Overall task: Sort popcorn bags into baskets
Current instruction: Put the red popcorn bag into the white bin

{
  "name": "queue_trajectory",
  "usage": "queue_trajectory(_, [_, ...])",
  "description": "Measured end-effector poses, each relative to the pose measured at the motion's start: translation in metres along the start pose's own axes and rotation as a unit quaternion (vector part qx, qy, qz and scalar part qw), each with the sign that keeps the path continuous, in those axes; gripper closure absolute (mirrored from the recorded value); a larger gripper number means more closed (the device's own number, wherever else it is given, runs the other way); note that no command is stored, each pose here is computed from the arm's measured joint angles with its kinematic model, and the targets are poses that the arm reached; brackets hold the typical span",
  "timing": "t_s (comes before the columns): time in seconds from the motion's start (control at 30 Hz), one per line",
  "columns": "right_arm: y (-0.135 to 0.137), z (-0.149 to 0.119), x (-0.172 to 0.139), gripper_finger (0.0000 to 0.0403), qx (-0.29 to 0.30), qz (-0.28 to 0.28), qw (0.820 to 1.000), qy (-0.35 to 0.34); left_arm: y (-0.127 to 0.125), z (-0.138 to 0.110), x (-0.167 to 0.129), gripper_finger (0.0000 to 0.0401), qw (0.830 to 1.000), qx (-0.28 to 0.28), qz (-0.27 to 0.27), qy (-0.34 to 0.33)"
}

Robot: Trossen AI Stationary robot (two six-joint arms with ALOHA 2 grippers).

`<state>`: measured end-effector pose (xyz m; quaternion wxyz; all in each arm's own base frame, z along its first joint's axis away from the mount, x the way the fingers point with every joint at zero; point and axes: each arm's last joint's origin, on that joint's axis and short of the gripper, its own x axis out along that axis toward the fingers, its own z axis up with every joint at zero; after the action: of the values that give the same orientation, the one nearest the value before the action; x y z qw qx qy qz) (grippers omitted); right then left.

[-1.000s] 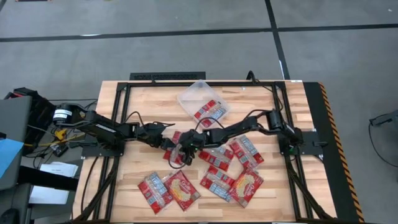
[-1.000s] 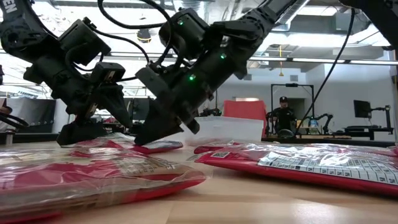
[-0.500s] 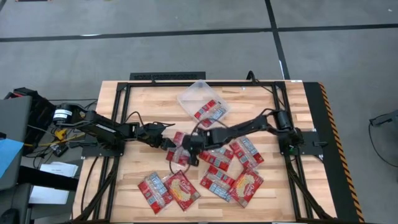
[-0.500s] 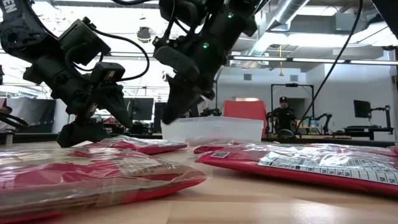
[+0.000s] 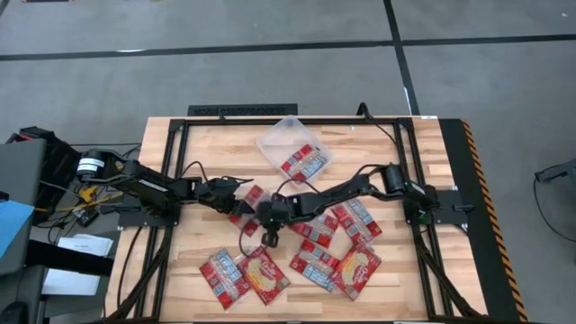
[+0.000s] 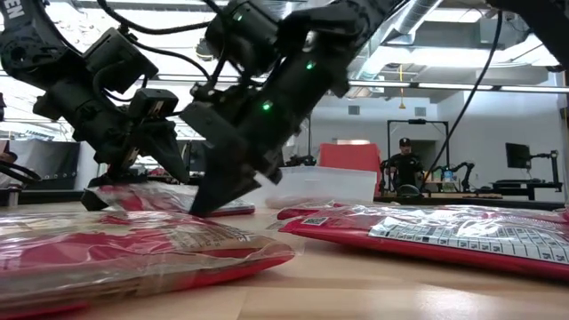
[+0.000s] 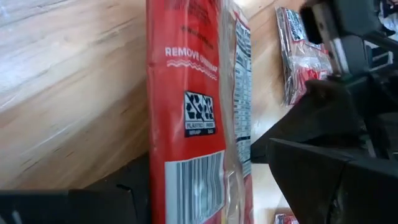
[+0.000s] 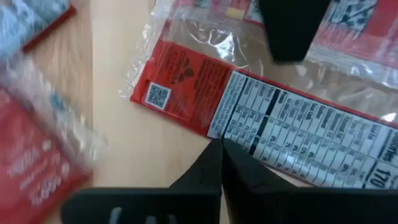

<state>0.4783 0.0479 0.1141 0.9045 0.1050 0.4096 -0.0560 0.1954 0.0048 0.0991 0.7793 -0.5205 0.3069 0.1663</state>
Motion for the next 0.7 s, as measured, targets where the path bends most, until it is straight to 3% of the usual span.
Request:
queue_trajectory(0.1, [-0.009, 0.004, 0.0, 0.0368, 0.02, 0.004, 1.0, 0.02, -0.001, 0.0, 0.0, 0.0161, 1.0, 0.0, -0.003, -0.001])
queue_trajectory(0.2, [-0.011, 0.007, -0.007, 0.0372, 0.008, -0.003, 1.0, 0.029, -0.001, 0.001, 0.0, 0.0196, 1.0, 0.0, -0.007, -0.003])
queue_trajectory(0.43, [-0.016, 0.03, -0.064, 0.039, -0.031, -0.047, 0.998, 0.04, -0.003, 0.01, -0.002, 0.0376, 0.999, -0.013, -0.031, -0.016])
queue_trajectory(0.6, [-0.018, 0.043, -0.12, 0.0372, -0.038, -0.082, 0.995, 0.045, -0.012, 0.026, -0.008, 0.0381, 0.997, -0.029, -0.068, -0.03])
queue_trajectory(0.7, [-0.021, 0.053, -0.163, 0.0365, -0.037, -0.116, 0.992, 0.019, -0.031, 0.041, -0.017, 0.039, 0.991, -0.027, -0.123, -0.036])
